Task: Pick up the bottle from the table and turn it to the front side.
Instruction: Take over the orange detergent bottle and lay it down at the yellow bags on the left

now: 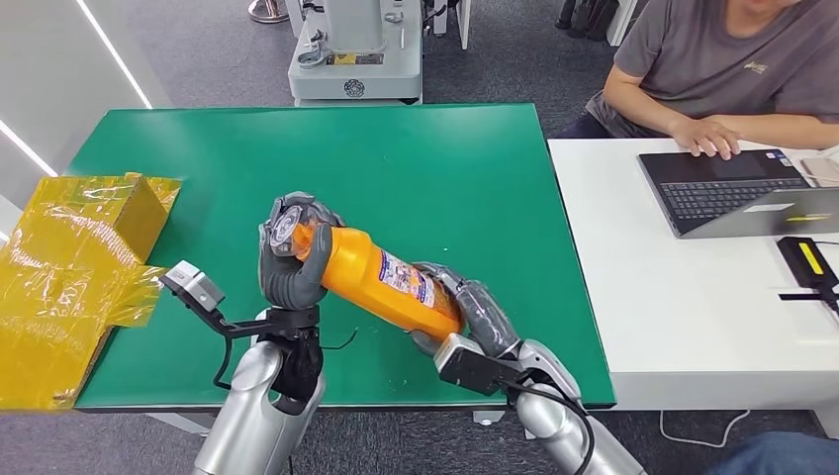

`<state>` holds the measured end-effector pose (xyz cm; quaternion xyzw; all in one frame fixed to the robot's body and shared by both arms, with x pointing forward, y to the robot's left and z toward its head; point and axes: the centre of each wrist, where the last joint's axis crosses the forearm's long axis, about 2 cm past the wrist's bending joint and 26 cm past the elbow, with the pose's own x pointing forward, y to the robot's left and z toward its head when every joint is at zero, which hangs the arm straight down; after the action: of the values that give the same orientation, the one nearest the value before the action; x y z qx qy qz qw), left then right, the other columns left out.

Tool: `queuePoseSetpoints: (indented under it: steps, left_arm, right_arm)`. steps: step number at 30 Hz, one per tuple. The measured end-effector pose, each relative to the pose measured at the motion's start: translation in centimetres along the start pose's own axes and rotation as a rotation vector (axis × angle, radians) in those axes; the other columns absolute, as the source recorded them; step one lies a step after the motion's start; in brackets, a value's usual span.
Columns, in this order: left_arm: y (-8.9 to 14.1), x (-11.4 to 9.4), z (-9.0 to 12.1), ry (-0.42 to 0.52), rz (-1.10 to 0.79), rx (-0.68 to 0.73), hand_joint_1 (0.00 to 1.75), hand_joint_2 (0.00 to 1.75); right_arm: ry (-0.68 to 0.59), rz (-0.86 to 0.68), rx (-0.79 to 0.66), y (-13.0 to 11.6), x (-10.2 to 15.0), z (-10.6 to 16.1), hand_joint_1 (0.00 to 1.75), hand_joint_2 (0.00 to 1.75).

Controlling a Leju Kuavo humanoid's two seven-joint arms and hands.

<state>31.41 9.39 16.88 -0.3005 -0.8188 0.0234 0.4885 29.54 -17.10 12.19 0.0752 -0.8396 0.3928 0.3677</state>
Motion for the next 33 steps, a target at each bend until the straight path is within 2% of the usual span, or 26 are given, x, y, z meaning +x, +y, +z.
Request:
queuePoseSetpoints:
  steps: [3,7,14,18,33]
  left_arm:
    - [-0.3,0.0,-0.2,-0.004,0.009,0.005,1.75,1.75]
    - [-0.4,0.0,-0.2,-0.004,0.008,0.01,1.75,1.75]
    - [-0.4,0.0,-0.2,-0.004,0.008,0.01,1.75,1.75]
    - [-0.4,0.0,-0.2,-0.004,0.008,0.01,1.75,1.75]
    - [-0.1,-0.1,-0.1,0.003,0.005,0.028,1.75,1.75]
  right_arm:
    - [0.018,0.04,-0.034,0.1,0.2,0.0,0.23,1.75]
    - [0.037,0.066,-0.09,0.0,0.4,0.0,0.23,1.75]
    - [0.04,0.066,-0.105,0.0,0.5,-0.1,0.23,1.75]
    - [0.043,0.066,-0.109,0.0,0.5,0.0,0.0,1.75]
    - [0.031,0.038,-0.272,-0.1,1.5,-0.2,0.0,1.75]
